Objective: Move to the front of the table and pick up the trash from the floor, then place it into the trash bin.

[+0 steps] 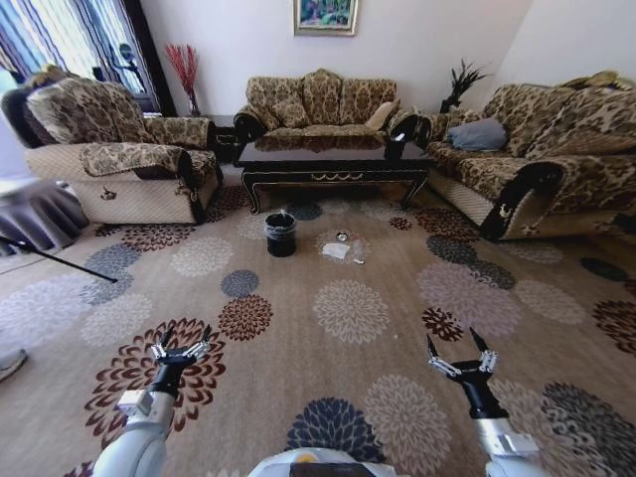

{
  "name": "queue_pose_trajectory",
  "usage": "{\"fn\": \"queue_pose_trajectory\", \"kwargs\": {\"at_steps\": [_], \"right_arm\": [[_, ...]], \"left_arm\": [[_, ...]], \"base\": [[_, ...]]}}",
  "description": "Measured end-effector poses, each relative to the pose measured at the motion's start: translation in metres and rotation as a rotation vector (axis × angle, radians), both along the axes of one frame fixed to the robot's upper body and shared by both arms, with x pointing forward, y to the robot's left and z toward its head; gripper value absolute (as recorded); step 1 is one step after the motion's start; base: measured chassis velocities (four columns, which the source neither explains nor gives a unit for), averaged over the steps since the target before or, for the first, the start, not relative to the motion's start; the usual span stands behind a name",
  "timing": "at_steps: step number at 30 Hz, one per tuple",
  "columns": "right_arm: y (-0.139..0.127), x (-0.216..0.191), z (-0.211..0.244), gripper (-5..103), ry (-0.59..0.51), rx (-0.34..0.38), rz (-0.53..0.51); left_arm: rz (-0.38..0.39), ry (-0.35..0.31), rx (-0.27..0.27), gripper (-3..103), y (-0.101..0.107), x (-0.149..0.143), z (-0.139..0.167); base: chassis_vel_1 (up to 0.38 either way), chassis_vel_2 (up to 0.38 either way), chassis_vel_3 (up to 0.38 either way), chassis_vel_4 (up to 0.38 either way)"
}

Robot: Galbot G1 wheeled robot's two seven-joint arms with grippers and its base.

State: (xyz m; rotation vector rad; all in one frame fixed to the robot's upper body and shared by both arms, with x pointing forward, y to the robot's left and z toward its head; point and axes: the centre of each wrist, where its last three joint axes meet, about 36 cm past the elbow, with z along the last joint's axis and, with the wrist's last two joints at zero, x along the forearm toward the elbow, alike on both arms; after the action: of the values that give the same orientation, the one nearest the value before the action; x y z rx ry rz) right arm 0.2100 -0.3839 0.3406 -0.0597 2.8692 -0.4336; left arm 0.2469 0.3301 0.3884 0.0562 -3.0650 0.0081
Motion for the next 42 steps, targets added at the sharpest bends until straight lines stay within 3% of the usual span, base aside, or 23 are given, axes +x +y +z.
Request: {"fn": "queue_pose_trajectory", "kwargs": {"at_steps": [42], "right_arm": [[0.0018, -0.0008, 0.0017, 100, -0.005, 0.004, 0.004]], "left_arm": [[0.003, 0.002, 0.001, 100, 0.0002, -0.001, -0.0058]], "base": [[0.0, 0.0, 0.0, 0.0]]}}
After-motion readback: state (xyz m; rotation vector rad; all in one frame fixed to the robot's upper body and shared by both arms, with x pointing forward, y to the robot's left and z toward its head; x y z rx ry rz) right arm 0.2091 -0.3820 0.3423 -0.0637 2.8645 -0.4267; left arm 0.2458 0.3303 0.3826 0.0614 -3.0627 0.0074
